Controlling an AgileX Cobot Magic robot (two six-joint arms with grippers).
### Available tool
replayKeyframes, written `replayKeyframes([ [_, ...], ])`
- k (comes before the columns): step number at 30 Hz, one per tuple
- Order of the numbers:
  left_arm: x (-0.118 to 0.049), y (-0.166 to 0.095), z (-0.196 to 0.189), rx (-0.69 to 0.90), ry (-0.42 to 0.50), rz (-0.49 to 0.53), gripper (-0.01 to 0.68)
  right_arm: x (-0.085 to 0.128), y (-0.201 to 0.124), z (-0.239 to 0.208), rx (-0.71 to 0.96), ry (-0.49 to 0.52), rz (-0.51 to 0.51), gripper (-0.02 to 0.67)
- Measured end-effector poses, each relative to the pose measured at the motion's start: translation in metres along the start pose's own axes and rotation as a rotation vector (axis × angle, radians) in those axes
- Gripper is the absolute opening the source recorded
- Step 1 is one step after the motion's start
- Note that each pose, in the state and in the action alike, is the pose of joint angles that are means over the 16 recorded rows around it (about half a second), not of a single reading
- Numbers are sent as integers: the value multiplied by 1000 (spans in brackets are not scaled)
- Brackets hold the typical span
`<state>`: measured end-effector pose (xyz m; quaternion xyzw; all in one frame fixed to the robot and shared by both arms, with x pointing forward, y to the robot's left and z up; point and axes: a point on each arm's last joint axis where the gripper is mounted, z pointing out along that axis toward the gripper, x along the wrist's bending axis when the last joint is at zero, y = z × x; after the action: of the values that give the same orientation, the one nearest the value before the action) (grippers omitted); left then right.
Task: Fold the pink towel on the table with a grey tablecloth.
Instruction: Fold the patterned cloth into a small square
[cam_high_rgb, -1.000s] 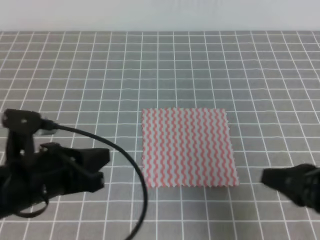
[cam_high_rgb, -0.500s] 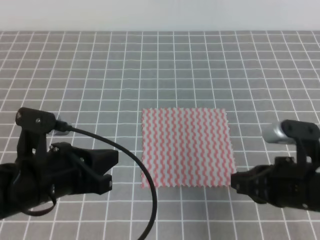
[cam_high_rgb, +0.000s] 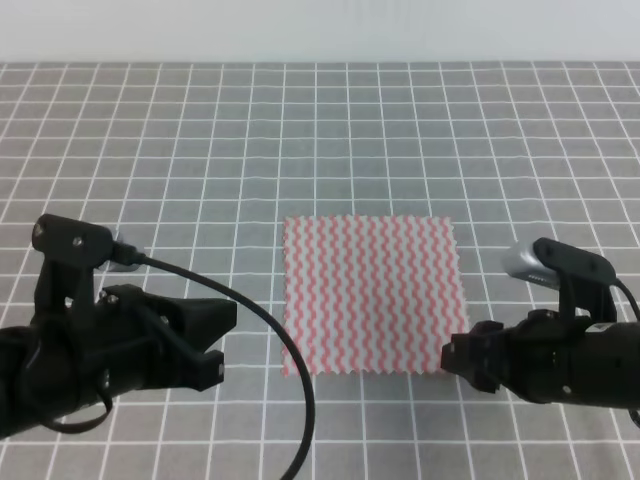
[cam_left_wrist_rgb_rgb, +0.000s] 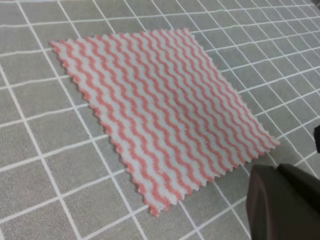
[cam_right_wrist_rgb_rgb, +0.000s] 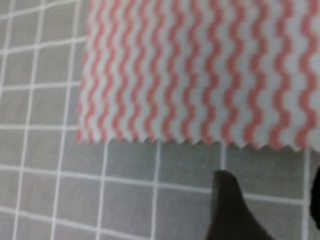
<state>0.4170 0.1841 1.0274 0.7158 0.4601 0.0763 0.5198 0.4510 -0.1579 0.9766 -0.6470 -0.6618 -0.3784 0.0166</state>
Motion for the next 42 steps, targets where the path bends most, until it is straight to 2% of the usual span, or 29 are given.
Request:
replayKeyframes([
  [5, -1, 0, 0, -1, -4, 3, -2, -8, 4, 7, 5, -30, 65, 333],
  [16, 0, -1, 1, 5, -4, 8, -3, -22, 12, 19, 65, -46, 140, 342],
  [28, 0, -1, 1, 9, -8, 8, -3, -26, 18, 37, 125, -54, 139, 344],
  [42, -1, -1, 1, 10, -13, 12, -3, -36, 24, 42, 121, -85, 149, 343],
])
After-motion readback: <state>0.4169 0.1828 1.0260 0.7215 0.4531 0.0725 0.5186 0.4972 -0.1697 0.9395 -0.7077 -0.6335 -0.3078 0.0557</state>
